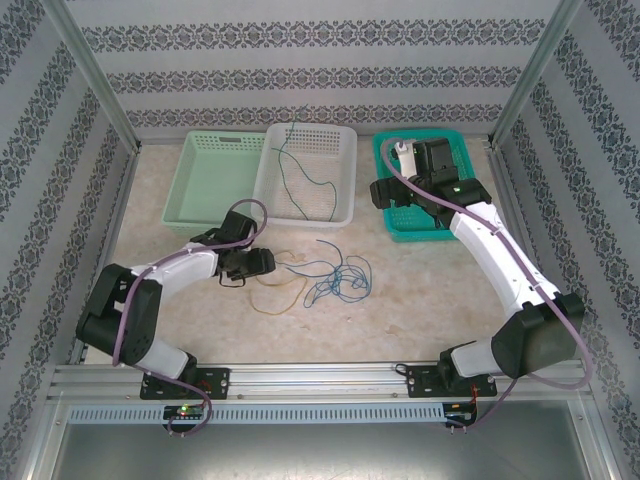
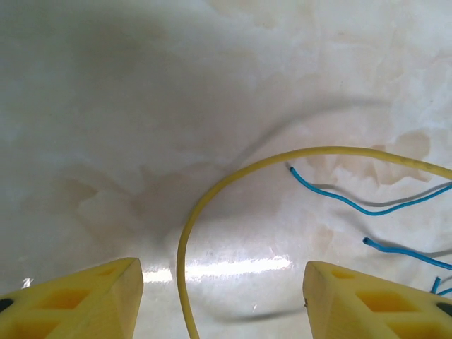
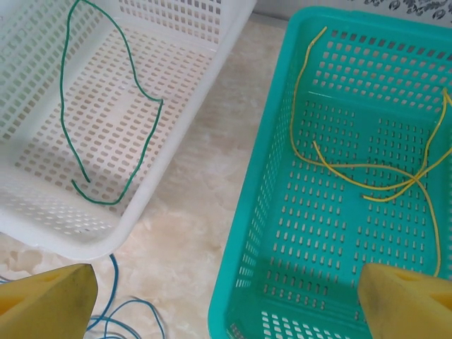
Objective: Untangle the cables
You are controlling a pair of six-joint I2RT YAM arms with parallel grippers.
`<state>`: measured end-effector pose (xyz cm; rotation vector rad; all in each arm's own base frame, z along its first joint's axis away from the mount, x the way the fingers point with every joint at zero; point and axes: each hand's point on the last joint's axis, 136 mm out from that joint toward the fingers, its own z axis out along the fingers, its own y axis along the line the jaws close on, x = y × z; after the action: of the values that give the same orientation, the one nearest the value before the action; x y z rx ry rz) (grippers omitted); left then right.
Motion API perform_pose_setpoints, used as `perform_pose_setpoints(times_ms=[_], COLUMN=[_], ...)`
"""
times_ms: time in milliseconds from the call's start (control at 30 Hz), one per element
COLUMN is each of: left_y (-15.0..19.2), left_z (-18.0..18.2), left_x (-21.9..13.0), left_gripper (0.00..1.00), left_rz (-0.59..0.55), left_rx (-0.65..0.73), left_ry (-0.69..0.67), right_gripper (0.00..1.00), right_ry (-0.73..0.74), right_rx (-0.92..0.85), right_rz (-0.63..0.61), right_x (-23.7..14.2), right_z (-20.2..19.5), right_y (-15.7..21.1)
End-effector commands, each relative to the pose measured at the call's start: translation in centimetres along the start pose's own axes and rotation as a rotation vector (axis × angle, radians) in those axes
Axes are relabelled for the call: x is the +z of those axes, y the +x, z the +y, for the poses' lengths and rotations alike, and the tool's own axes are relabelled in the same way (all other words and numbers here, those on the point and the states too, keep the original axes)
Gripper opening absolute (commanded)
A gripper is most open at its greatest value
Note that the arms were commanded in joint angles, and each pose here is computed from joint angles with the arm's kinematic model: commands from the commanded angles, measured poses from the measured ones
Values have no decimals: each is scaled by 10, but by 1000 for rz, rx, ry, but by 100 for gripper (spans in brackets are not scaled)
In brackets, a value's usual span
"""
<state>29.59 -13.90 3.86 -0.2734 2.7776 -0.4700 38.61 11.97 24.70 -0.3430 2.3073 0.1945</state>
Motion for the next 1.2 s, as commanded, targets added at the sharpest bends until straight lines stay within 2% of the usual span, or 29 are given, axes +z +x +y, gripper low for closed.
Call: perform_pose_setpoints(times_ms=[0,100,300,400,467,533,733,967,1067,1167], left_y=[12,17,25,15,6,-3,-28,-56,-71,-84], left_z=[12,8,16,8,-2,-11,-27,-41,-52,-66], left_x=[5,17,30,27,20,10,-42,-121,-150,-172], left_gripper=[59,53,39,23,8,0,0,0,0,0], left_rz=[39,72,104,62,30,-10,-167,-413,-530,-610], left_rx=[-52,-71,-73,-61,-26,8,72,122,118,120], left_ry=[-28,1,-26,6,42,52,84,124,175,236], right_gripper=[95,95,95,95,95,94,92,83,84,89], right_ry=[-35,-45,-42,-41,-49,-67,-243,-522,-587,-633], right_rx=[22,18,13,15,15,14,-53,139,171,144], right_rz=[-33,-37,-73,-77,-77,-78,-84,-128,-176,-264], right_x=[-3,-5,-15,-16,-16,-15,-13,-8,-7,-14], right_z=[7,8,8,8,10,13,53,103,129,151], right_y=[-5,-5,-9,-9,-8,-7,10,37,47,46])
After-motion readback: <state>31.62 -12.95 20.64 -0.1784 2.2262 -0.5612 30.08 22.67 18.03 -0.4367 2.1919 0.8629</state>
